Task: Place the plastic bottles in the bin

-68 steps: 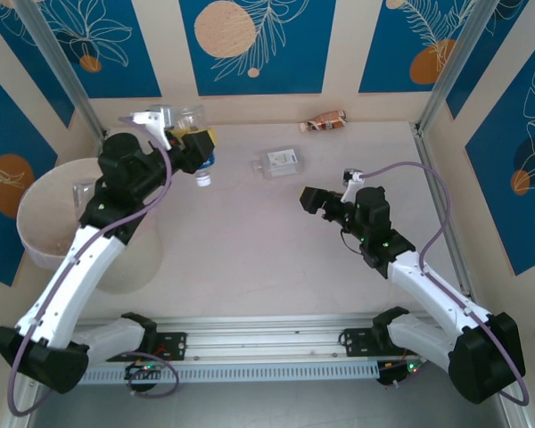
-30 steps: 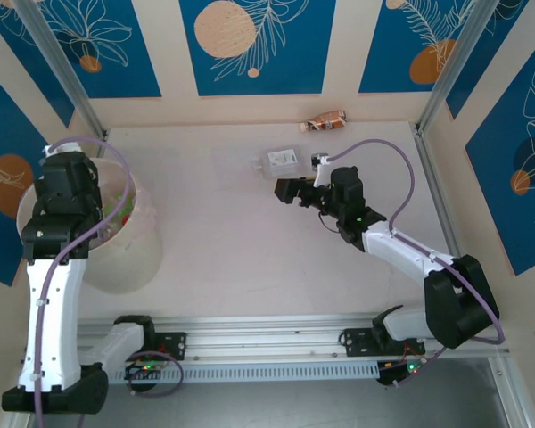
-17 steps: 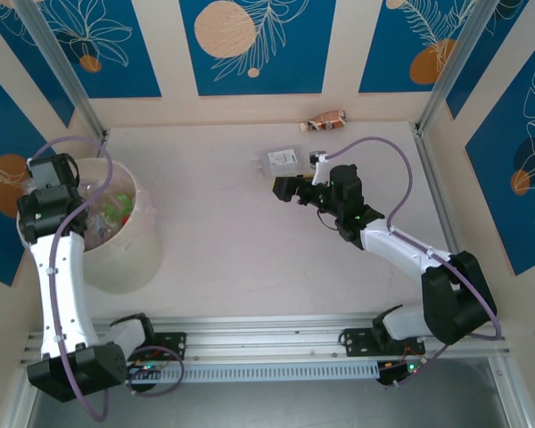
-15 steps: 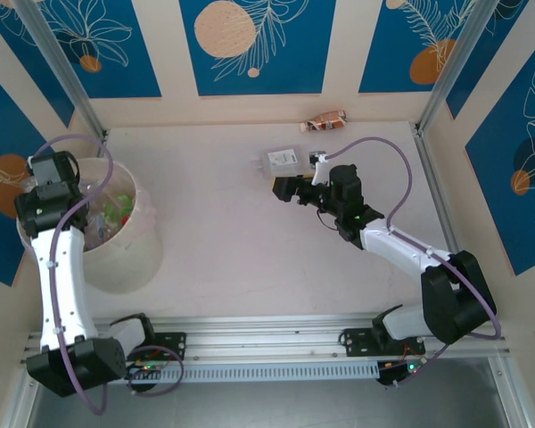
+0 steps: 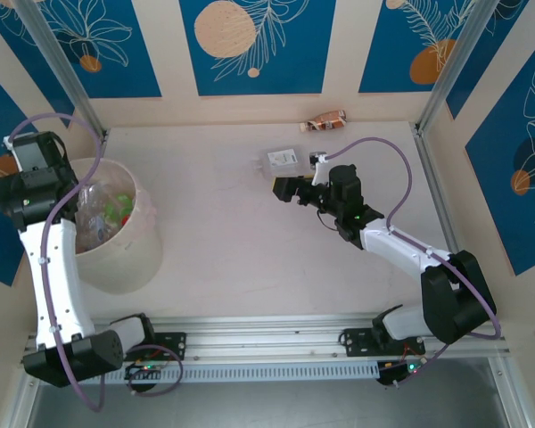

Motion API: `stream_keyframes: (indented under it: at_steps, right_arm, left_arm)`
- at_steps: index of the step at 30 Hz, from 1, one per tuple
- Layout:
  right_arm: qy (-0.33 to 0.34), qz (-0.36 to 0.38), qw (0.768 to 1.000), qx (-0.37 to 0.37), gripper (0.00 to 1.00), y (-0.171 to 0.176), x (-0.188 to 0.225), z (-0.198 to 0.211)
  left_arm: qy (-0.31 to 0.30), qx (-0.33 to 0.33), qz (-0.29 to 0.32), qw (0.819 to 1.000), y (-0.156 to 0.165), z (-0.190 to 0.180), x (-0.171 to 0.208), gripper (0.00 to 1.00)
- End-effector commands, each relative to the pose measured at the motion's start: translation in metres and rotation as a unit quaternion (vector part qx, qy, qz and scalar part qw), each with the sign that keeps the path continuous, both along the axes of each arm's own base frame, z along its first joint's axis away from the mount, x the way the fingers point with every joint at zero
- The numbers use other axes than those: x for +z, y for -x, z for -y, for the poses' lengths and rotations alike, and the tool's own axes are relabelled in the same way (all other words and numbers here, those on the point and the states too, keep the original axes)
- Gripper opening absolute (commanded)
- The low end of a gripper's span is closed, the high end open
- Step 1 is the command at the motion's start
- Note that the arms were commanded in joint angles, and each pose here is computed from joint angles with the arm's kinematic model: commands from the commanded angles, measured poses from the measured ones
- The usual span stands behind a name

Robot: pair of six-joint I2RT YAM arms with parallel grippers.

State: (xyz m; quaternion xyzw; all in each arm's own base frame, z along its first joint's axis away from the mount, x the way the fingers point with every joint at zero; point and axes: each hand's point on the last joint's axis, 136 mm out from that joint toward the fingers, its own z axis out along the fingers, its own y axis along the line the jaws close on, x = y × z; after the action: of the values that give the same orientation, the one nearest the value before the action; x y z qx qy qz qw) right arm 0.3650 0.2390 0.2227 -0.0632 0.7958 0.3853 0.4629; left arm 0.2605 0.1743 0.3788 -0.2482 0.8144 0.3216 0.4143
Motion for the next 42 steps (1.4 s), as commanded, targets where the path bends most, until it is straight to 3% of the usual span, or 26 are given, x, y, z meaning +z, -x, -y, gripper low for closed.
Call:
stream_keyframes:
  at_steps: [1, 5, 9, 14, 28, 33, 38, 42]
  right_arm:
    - [0.001, -0.005, 1.000, -0.027, 1.00, -0.005, 0.006, 0.009]
    - [-0.004, -0.023, 0.999, -0.044, 0.99, -0.007, 0.002, 0.016]
    - [-0.005, -0.046, 0.997, -0.065, 1.00, -0.011, -0.004, 0.025]
    - [-0.013, -0.097, 0.991, -0.091, 1.00, -0.016, -0.013, 0.044]
    - [-0.002, -0.222, 0.951, -0.213, 1.00, -0.018, -0.045, 0.110]
    - [0.001, -0.249, 0.939, -0.238, 0.99, -0.017, -0.056, 0.120]
    - [0.008, -0.286, 0.928, -0.237, 0.99, -0.030, -0.061, 0.116]
    - [0.009, -0.327, 0.914, -0.240, 1.00, -0.051, -0.072, 0.108]
  left_arm:
    - [0.051, -0.047, 0.065, 0.995, -0.006, 0.029, 0.013, 1.00]
    - [0.093, -0.080, 0.077, 0.989, -0.018, 0.044, 0.004, 1.00]
    - [0.172, -0.146, 0.112, 0.968, -0.033, 0.078, 0.004, 1.00]
    - [0.190, -0.207, 0.156, 0.947, -0.044, 0.119, 0.020, 1.00]
    - [0.200, -0.455, 0.087, 0.863, -0.108, 0.319, -0.002, 1.00]
    - [0.238, -0.492, 0.068, 0.835, -0.118, 0.356, -0.025, 1.00]
    - [0.294, -0.535, 0.069, 0.789, -0.112, 0.386, -0.042, 1.00]
    - [0.310, -0.555, 0.060, 0.770, -0.105, 0.395, -0.051, 1.00]
